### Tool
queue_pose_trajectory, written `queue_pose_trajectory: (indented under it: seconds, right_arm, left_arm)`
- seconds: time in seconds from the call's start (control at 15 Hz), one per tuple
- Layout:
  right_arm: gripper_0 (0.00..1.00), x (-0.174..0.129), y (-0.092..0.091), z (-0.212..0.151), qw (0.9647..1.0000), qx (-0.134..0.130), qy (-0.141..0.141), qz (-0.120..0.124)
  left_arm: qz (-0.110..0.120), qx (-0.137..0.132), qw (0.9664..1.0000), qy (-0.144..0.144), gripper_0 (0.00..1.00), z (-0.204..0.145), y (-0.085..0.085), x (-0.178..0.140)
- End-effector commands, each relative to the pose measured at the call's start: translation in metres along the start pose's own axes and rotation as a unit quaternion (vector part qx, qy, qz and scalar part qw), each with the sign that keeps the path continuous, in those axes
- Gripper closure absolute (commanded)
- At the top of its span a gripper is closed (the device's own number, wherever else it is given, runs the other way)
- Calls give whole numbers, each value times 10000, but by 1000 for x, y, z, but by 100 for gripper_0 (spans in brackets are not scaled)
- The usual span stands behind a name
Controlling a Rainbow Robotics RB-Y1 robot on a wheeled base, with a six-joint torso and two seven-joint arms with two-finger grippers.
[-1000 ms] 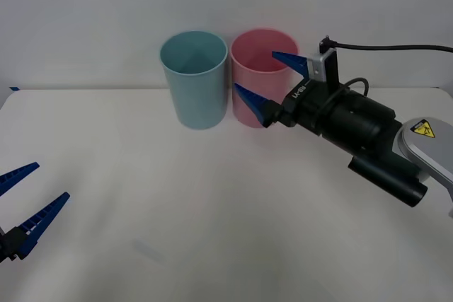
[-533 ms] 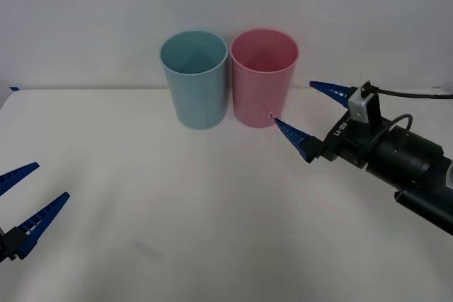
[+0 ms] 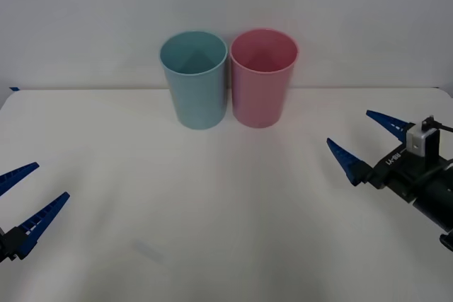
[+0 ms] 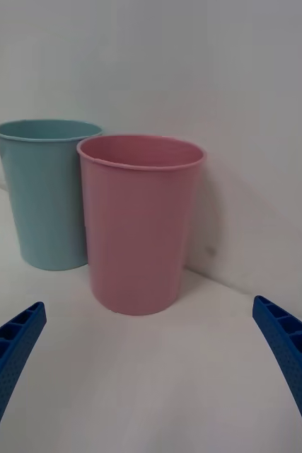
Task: Grasp the object on the table and drop it into the matching bin: aluminum can to the light blue bin, PET bottle to the pink bin.
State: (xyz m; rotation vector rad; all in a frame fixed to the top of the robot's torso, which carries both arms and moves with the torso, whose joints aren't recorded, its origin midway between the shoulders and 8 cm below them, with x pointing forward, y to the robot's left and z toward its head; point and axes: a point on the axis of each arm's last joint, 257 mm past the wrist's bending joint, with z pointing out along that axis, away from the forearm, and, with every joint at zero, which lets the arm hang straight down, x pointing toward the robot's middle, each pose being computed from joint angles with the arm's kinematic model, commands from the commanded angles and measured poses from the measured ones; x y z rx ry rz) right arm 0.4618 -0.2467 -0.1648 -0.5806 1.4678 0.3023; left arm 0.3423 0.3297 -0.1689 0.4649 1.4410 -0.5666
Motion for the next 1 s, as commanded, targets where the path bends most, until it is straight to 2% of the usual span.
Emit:
queue_pose_trajectory:
  seconds: [0.07, 0.27, 0.53, 1.0]
  right_arm:
    - [0, 10, -3, -22, 9999, 14, 65, -121]
    - [0, 20, 3, -47, 9999, -32, 87, 98]
    - [0, 30, 7, -78, 9995, -78, 165, 243]
    - [0, 37, 9, -86, 9990, -48, 232, 380]
  left_arm:
    - [0, 0, 10000, 0, 0, 0, 0, 0]
    - [0, 0, 10000, 0, 0, 0, 0, 0]
    - [0, 0, 10000, 0, 0, 0, 0, 0]
    - [0, 0, 10000, 0, 0, 0, 0, 0]
